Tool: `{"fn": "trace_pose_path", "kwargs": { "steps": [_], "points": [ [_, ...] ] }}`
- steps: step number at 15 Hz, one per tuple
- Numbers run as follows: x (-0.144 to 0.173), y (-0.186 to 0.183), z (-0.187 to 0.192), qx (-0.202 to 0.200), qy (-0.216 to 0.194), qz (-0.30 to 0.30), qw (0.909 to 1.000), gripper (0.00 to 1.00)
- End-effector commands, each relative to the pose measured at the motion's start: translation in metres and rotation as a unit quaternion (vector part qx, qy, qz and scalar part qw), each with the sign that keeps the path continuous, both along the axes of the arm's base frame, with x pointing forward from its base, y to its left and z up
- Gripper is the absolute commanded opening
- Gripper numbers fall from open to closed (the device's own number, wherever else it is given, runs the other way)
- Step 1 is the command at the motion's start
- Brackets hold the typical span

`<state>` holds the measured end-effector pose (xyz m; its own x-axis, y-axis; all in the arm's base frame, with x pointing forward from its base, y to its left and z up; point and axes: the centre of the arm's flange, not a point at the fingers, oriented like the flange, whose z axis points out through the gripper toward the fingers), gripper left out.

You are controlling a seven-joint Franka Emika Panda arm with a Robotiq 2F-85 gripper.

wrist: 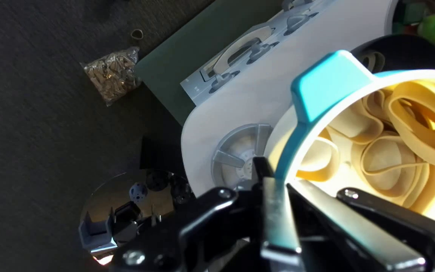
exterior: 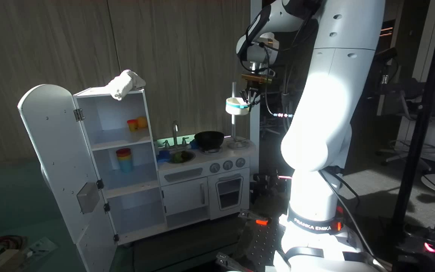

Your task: Pour the contents in the white pot into the bowl.

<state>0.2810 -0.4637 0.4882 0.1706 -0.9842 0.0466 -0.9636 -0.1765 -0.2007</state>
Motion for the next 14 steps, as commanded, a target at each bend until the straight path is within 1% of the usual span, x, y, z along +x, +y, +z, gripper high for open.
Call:
{"fn": "trace_pose_path", "kwargs": {
  "steps": [1,4,8,14],
  "points": [
    [0.021,-0.066,0.009,0.026,0.011,-0.01,0.9996,0.02],
    [0.028,-0.085,-0.012,0.049,0.029,-0.014,0.9983,0.02],
    [0.035,-0.112,-0.046,0.068,0.062,-0.025,0.9954,0.02],
    [0.051,-0.14,-0.085,0.077,0.076,-0.029,0.9937,0.02]
  ]
}}
